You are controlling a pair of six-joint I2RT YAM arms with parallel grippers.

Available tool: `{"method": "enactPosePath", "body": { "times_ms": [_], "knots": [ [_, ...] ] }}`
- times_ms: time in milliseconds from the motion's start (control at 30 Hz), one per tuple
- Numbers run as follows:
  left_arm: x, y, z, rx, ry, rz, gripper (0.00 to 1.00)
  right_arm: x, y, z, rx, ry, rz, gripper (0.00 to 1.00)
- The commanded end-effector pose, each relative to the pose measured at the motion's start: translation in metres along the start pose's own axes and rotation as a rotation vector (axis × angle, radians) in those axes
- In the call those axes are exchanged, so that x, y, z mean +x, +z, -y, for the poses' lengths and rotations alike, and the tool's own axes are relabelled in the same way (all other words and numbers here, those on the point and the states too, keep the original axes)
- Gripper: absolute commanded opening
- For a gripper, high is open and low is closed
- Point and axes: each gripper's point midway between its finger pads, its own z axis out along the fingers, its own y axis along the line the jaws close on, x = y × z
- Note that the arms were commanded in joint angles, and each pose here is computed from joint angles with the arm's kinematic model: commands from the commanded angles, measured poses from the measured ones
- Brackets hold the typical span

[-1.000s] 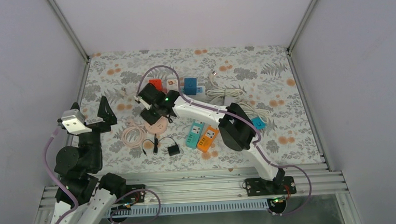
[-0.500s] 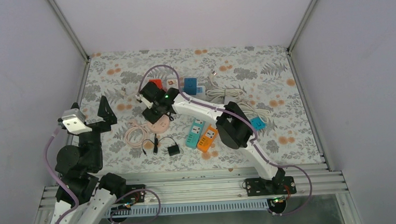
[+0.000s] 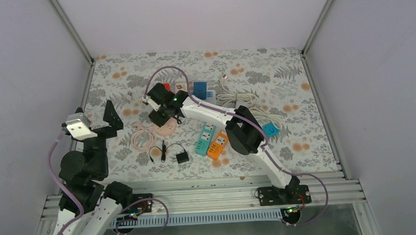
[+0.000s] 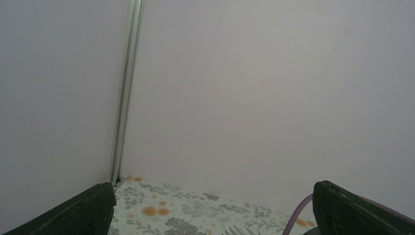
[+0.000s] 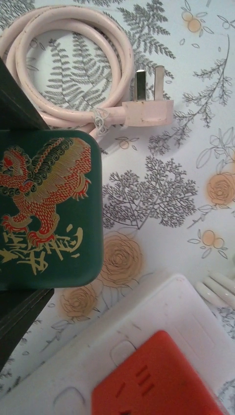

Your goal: Insert the plug

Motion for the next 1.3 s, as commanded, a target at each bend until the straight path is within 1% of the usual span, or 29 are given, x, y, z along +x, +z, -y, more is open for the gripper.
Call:
{"method": "enactPosePath", "body": {
  "times_ms": [0, 100, 200, 333, 433, 500, 633, 767, 867, 1000, 1033, 1100, 1133, 1200, 1267],
  "knots": [
    [-0.004, 0.000, -0.003, -0.019, -0.004, 0.000, 1.00, 0.112, 0.062, 0.036, 0.113, -0.036, -0.346, 0.50],
    [-0.003, 0.001, -0.003, -0.026, -0.001, -0.003, 1.00, 0.126, 0.066, 0.028, 0.040, -0.045, -0.377, 0.49],
    [-0.003, 0.002, -0.004, -0.034, 0.006, -0.007, 1.00, 0.148, 0.071, 0.021, -0.015, -0.080, -0.440, 0.50],
    [-0.001, 0.002, -0.005, -0.041, 0.010, -0.012, 1.00, 0.172, 0.077, 0.027, -0.006, -0.105, -0.518, 0.50],
    [-0.001, 0.002, -0.005, -0.041, 0.012, -0.014, 1.00, 0.171, 0.081, 0.040, 0.047, -0.090, -0.520, 0.55],
    [-0.001, 0.003, -0.005, -0.041, 0.010, -0.014, 1.00, 0.155, 0.079, 0.044, 0.051, -0.056, -0.474, 0.58],
    [-0.001, 0.006, -0.002, -0.033, 0.010, -0.022, 1.00, 0.108, 0.066, 0.042, 0.044, -0.038, -0.331, 0.65],
    [-0.001, 0.008, 0.002, -0.023, 0.006, -0.036, 1.00, 0.059, 0.047, 0.040, 0.045, -0.032, -0.195, 0.66],
    [-0.001, 0.009, 0.004, -0.017, -0.004, -0.047, 1.00, 0.026, 0.027, 0.034, 0.021, -0.029, -0.088, 0.70],
    [0.000, 0.009, 0.006, -0.006, -0.021, -0.070, 1.00, -0.009, -0.002, 0.025, -0.025, -0.032, 0.038, 0.83],
    [0.000, 0.009, 0.007, -0.002, -0.025, -0.072, 1.00, -0.015, -0.009, 0.024, -0.031, -0.032, 0.059, 0.88],
    [0.003, 0.010, 0.009, 0.004, -0.025, -0.088, 1.00, -0.035, -0.031, 0.015, -0.080, -0.031, 0.128, 0.96],
    [0.004, 0.010, 0.009, 0.006, -0.024, -0.094, 1.00, -0.047, -0.046, 0.007, -0.116, -0.034, 0.169, 0.98],
    [0.005, 0.011, 0.010, 0.009, -0.026, -0.102, 1.00, -0.068, -0.079, -0.006, -0.190, -0.043, 0.256, 1.00],
    [0.006, 0.011, 0.011, 0.011, -0.026, -0.110, 1.00, -0.080, -0.107, -0.011, -0.212, -0.044, 0.322, 1.00]
  ]
}}
